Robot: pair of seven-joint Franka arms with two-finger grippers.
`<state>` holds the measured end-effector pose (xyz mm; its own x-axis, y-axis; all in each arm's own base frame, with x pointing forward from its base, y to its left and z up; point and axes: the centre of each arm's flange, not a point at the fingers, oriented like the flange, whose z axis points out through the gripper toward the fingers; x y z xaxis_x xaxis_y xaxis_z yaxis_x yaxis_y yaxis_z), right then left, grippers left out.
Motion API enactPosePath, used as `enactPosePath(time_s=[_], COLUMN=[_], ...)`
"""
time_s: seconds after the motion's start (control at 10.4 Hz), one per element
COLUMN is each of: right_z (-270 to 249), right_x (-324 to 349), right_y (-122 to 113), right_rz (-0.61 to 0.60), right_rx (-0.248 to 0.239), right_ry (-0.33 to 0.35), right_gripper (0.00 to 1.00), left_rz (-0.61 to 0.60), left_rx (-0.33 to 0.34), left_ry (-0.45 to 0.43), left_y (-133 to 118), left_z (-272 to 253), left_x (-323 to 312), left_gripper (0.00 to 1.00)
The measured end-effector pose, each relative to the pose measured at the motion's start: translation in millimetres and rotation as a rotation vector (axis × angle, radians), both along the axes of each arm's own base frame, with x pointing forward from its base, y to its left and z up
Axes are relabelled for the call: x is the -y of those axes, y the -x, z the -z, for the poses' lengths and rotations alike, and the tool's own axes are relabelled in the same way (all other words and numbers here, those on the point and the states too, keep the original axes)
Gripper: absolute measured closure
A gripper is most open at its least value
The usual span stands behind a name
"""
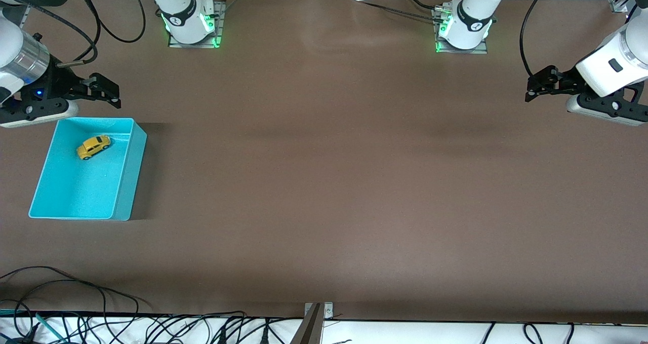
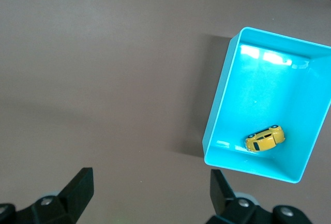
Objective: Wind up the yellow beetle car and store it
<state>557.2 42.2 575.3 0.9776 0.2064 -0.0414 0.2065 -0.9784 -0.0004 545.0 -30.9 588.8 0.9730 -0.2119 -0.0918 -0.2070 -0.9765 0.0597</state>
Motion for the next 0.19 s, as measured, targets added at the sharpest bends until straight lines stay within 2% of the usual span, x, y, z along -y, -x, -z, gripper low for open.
enactPosePath(time_s=[0.19], right_z=[0.0], right_x=[0.0], right_y=[0.0], right_rz=[0.000], right_rx=[0.000], right_ry=[0.000], right_gripper=[0.00], left_rz=[0.000], left_rx=[0.000], left_ry=[0.000], left_y=[0.0], left_z=[0.0], left_x=[0.0], left_gripper=[0.00])
